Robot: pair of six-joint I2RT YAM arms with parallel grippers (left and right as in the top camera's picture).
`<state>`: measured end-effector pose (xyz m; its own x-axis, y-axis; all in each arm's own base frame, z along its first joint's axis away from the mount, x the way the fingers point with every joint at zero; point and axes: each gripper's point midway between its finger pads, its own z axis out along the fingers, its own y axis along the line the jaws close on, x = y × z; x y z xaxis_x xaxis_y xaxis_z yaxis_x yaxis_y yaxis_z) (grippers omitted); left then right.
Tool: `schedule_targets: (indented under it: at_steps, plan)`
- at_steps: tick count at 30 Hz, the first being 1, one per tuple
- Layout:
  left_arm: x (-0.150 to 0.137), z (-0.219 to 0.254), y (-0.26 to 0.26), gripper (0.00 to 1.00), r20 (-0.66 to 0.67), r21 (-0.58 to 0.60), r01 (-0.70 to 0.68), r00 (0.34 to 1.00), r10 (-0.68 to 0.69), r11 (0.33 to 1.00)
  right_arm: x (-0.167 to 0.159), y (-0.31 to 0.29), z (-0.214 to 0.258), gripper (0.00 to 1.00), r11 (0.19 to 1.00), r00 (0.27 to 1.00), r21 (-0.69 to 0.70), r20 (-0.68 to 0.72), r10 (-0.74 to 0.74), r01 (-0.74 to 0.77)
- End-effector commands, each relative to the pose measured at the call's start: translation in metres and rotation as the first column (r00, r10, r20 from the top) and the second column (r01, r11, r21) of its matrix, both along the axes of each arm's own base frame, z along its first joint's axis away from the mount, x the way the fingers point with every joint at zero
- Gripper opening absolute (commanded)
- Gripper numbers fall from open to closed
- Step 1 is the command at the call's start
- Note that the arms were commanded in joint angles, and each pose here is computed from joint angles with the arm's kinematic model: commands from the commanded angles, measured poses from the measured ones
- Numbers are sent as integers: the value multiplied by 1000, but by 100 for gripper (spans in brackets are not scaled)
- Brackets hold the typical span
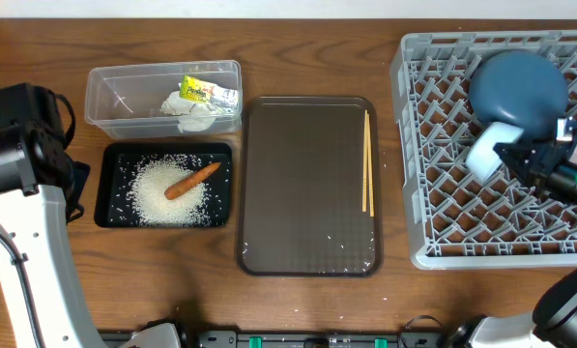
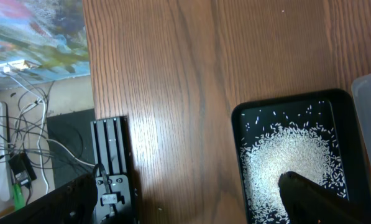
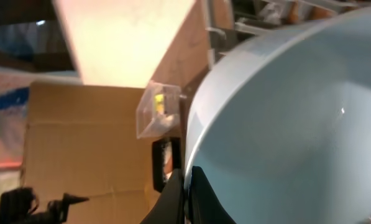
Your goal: Sort waste into correct bins and load items into the dishwasher rack
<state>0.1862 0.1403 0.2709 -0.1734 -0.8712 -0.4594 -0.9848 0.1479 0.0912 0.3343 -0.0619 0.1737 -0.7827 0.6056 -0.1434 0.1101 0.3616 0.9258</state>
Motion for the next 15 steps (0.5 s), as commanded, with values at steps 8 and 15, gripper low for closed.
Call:
schedule_targets:
  at_steps: [8, 15]
  plan:
    - [-19, 0, -1, 95, -84, -2, -4, 996, 4, 1000, -32, -32, -10, 47, 936, 942, -317, -237, -237, 155]
    - [-19, 0, -1, 95, -84, -2, -4, 996, 4, 1000, -56, -41, 19, 91, 847, 895, -463, -212, -392, 261]
